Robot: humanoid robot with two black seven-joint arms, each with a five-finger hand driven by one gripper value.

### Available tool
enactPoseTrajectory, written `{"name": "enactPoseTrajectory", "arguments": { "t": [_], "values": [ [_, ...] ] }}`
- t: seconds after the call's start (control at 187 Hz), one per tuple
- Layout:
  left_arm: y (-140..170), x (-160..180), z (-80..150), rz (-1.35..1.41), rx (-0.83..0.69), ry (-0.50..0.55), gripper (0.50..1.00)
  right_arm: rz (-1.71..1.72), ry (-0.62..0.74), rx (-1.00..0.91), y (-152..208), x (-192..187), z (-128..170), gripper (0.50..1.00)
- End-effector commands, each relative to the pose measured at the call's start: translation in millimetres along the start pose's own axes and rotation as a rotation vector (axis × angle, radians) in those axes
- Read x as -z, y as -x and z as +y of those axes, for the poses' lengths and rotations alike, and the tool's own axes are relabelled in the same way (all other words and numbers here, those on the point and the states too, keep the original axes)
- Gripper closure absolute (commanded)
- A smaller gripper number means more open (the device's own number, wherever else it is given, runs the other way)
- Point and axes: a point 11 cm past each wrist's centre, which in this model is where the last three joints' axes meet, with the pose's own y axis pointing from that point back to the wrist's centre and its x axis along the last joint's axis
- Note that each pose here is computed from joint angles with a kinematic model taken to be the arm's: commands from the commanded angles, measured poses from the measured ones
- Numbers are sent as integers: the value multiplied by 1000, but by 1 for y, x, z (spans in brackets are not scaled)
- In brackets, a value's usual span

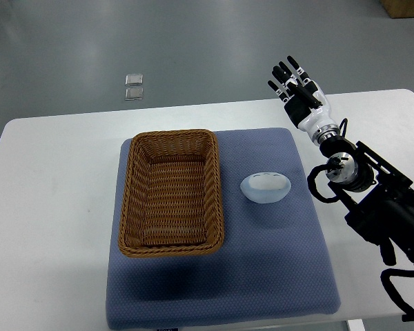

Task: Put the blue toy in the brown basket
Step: 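Swing the right hand over the table above the white toy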

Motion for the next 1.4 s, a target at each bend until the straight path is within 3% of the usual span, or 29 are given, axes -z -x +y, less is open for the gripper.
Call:
{"name": "enactPoseTrajectory", "arguments": {
  "t": [0.0, 0.311, 0.482, 0.744, 1.034, 1.221, 1.393],
  "values": [
    [0, 0, 0, -1, 1, 0, 500, 3, -2, 2, 0, 1, -1, 591],
    [0, 0, 0, 0, -1, 0, 500, 54, 20, 56, 9, 5, -4, 591],
    [1, 0, 0, -1, 2, 0, 500, 355, 96, 208, 34, 38, -20, 591],
    [2, -1, 0, -3, 7, 0, 500, 1205, 385, 497, 78, 65, -32, 591],
    [2, -1, 0, -3, 7, 0, 500, 1806, 831, 693, 106, 55, -2, 591],
    [2, -1, 0, -3, 7, 0, 500, 1878, 854, 771, 125, 51, 12, 591],
    [2, -1, 0, -3, 6, 0, 500, 1858, 869, 779, 115, 38, 19, 593]
  ]
}}
